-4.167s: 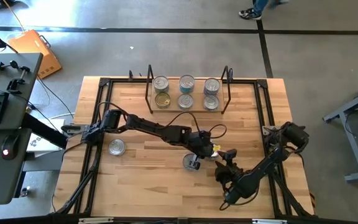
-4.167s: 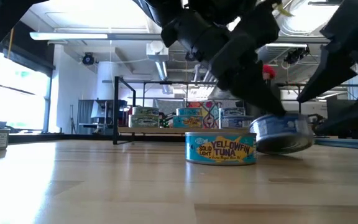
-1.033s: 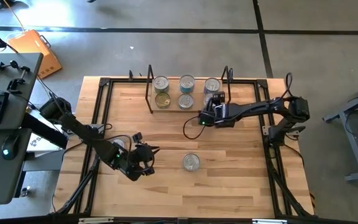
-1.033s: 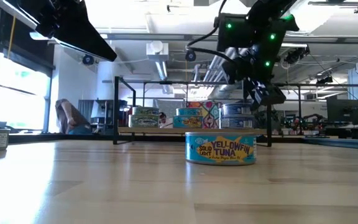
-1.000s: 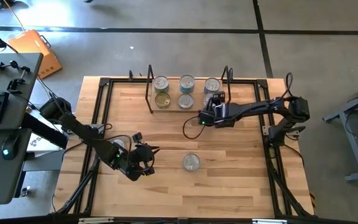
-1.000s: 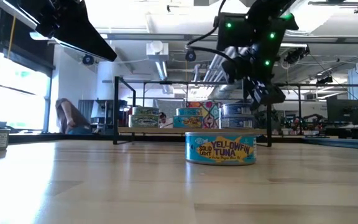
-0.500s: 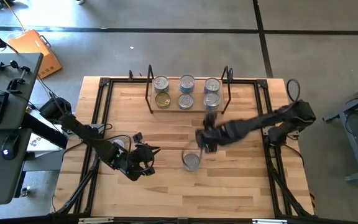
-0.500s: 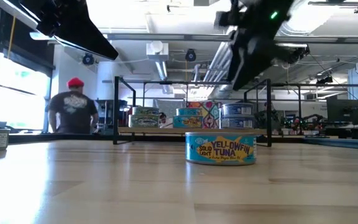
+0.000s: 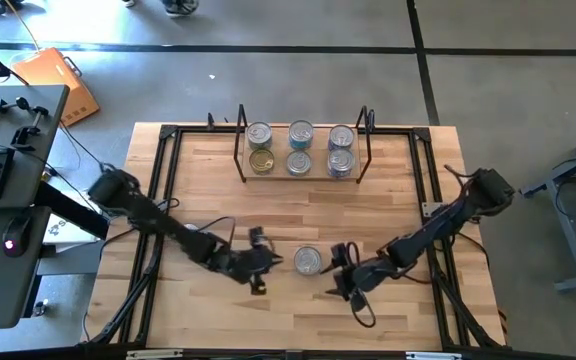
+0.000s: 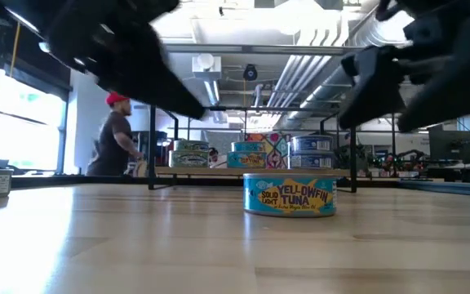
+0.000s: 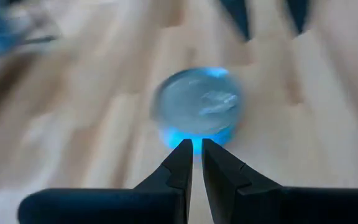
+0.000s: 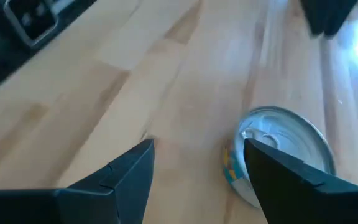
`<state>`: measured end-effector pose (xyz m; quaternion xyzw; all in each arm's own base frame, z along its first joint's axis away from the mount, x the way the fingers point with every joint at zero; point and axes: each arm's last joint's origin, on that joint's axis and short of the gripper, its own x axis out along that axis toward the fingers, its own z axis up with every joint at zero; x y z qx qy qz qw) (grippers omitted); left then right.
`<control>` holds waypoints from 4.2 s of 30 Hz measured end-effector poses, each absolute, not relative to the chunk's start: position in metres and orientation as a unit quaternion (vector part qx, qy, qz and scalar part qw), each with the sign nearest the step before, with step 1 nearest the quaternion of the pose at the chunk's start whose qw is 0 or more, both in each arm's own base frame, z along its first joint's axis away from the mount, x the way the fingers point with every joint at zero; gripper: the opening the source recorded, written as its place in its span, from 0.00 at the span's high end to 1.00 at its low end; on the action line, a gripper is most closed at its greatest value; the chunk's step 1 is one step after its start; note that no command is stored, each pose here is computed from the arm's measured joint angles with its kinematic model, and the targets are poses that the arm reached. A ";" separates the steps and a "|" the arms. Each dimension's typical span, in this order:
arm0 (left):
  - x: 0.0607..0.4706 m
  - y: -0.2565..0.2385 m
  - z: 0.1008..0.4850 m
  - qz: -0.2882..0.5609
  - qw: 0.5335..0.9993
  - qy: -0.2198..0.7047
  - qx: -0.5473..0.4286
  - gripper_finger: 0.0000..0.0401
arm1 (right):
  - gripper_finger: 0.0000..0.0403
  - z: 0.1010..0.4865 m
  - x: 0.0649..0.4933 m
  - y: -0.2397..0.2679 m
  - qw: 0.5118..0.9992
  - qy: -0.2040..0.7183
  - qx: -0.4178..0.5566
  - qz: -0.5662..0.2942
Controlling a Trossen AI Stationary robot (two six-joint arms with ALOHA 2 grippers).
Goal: Stack canned seafood by type on shelf
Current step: Stack the yellow and blue tuna can on top of the other yellow and blue tuna can on the shelf
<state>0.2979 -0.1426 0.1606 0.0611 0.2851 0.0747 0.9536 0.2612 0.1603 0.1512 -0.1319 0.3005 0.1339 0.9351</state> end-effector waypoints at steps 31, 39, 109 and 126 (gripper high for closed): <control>0.345 -0.092 0.126 -0.108 0.944 0.266 0.163 0.66 | 0.61 0.119 0.292 0.131 0.916 0.299 -0.266 0.026; 0.343 -0.096 0.107 -0.140 0.913 0.288 0.253 0.64 | 0.61 0.127 0.299 0.135 0.923 0.288 -0.254 0.019; 0.304 -0.102 0.231 0.110 0.944 0.289 0.117 0.85 | 0.70 0.163 0.298 0.167 0.853 0.287 -0.398 -0.177; 0.243 -0.116 0.184 0.123 0.957 0.261 0.040 0.86 | 0.70 0.215 0.368 0.050 0.757 0.395 -0.469 -0.223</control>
